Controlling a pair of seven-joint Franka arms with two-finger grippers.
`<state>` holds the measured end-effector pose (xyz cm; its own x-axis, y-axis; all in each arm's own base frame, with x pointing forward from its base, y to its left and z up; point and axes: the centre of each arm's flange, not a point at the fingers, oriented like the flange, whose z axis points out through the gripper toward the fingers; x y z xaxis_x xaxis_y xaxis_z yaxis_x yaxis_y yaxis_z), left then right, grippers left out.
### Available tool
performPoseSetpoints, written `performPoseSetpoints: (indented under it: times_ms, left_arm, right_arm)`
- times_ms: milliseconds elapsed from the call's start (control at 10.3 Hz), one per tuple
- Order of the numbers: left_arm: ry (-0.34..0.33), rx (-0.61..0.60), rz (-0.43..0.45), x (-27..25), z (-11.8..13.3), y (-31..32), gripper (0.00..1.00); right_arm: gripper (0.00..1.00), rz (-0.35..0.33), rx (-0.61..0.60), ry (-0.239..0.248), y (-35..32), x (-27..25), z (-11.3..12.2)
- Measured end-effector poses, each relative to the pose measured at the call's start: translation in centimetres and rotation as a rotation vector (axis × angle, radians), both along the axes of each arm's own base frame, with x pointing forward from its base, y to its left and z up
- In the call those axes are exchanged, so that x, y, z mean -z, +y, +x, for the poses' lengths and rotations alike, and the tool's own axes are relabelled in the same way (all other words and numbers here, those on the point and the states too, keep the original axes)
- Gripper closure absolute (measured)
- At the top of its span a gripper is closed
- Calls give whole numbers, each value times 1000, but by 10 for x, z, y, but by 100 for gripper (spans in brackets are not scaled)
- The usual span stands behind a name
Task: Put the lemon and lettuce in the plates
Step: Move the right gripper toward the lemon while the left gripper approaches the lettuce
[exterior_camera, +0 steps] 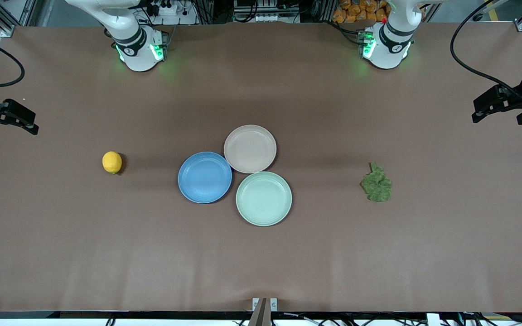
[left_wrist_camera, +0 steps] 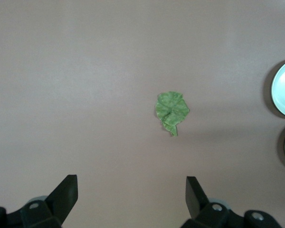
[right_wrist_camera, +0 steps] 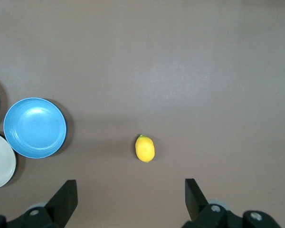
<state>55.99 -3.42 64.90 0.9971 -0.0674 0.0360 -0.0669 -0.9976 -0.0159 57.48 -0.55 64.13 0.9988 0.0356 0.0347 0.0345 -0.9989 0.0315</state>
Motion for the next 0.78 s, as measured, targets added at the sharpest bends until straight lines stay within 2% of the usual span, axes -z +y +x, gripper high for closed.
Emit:
performPoseSetpoints:
  times_ms: [388, 776]
  left_arm:
    - [3, -7, 0, 2, 1, 4, 0]
    - [39, -4, 0, 34, 13, 3, 0]
  right_arm:
    - [0, 0, 1, 6, -1, 1, 0]
    - [0, 1, 4, 79, -2, 32, 4]
